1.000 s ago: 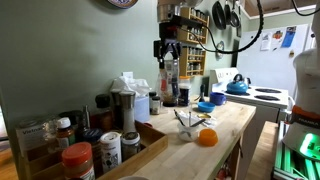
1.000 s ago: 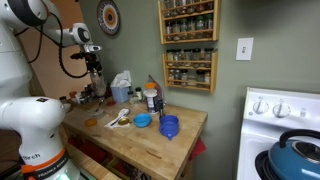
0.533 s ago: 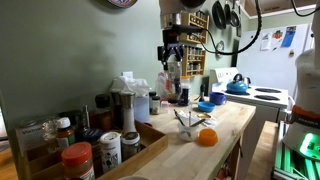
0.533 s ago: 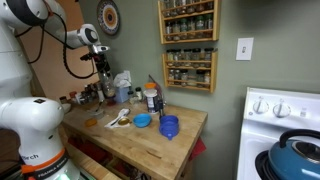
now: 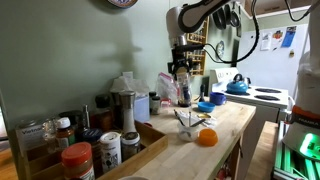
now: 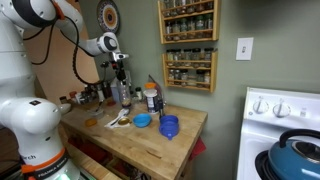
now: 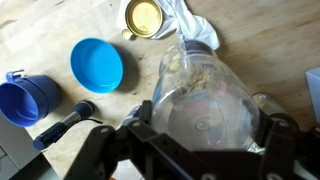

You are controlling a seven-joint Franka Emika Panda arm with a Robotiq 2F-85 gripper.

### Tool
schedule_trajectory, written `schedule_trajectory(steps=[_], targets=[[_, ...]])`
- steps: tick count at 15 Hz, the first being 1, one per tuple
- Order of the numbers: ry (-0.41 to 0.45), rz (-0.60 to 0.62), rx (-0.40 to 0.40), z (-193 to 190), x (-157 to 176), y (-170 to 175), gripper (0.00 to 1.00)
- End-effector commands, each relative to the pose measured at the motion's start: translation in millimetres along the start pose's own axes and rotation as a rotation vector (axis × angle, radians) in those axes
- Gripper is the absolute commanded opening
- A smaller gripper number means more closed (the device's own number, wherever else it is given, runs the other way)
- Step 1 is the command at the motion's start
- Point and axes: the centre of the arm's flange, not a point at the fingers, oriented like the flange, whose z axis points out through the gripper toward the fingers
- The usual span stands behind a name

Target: Put the upside down container on the right side of the counter.

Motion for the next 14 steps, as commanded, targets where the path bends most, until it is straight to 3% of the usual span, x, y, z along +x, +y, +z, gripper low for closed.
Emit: schedule_trajectory(steps=[1,2,7,9,14], targets=[[-0.005,0.005,-0.001,4,1,-1,0.88],[0.04,0.055,0.004,2,4,-1,0.63],[0.145,0.16,0.034,13,29,5,0.63],[0.156,0.18,0.005,25,37,8,0.63],[0.142,0.247,0.051,50,52,5,0.63]])
